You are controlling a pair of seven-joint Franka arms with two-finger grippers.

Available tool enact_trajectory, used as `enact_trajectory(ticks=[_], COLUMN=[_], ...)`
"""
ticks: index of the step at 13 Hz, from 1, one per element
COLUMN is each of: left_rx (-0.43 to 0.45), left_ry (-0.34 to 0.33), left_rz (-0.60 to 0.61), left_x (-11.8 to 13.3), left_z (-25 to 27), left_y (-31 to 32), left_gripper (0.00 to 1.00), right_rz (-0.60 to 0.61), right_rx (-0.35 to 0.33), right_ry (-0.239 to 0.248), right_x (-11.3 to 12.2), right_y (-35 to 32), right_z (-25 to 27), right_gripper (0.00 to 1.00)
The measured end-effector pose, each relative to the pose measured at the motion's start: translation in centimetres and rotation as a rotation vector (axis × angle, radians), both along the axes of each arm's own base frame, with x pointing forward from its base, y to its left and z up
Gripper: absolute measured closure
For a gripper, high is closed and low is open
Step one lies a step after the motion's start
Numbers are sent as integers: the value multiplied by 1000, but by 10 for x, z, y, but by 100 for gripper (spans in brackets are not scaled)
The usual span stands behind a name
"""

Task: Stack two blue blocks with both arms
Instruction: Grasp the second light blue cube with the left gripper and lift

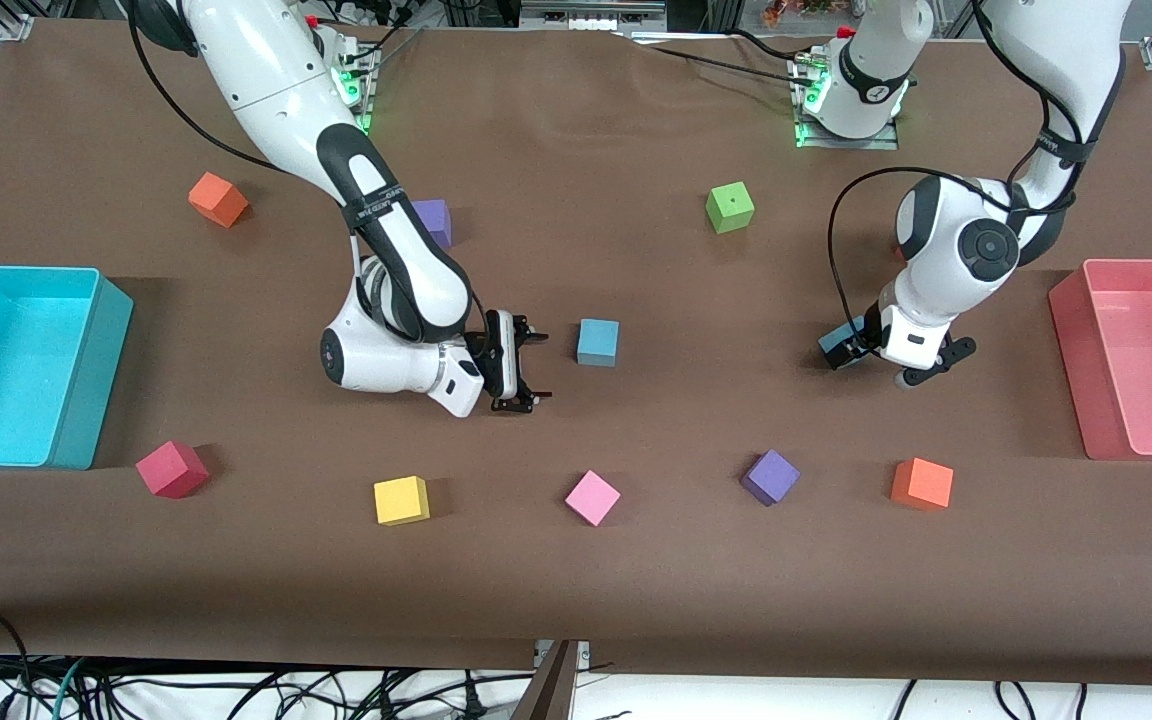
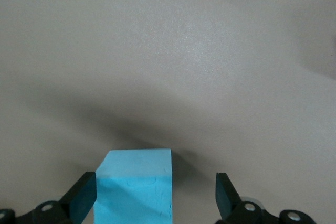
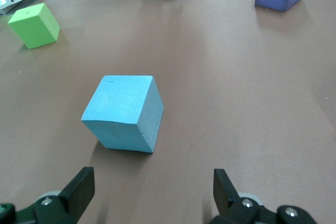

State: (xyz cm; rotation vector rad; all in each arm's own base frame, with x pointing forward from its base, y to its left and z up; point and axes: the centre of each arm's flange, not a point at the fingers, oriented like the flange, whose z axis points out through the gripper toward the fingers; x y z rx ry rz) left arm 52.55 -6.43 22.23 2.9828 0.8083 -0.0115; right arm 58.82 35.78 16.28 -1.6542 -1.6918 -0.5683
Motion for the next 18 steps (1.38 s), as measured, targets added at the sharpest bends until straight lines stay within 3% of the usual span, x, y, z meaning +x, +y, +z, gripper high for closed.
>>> enact_trajectory(ticks=[4,8,13,15,18], left_rx=[1,3,4,3,5], left_ry=[13,35,71,90,101], left_rz=[1,-1,-9,-23,-27], left_x=[-3,-9,-16,-20,-19], left_z=[-3,-10,-22,-32,-31], left_y=[0,-1,-4,-12,-13], left_gripper=[0,0,0,6,39], right_rz=[-24,-60,-99,-104,-119], right_rx=[98,143,210,218,253], right_ry=[-23,-12,-46,-56,-61], right_x=[-13,-24,-36,-40,-45], right_y=[-5,0,12,8,2], right_z=[-17,-25,-37,-45,-54], right_gripper=[0,0,0,0,0])
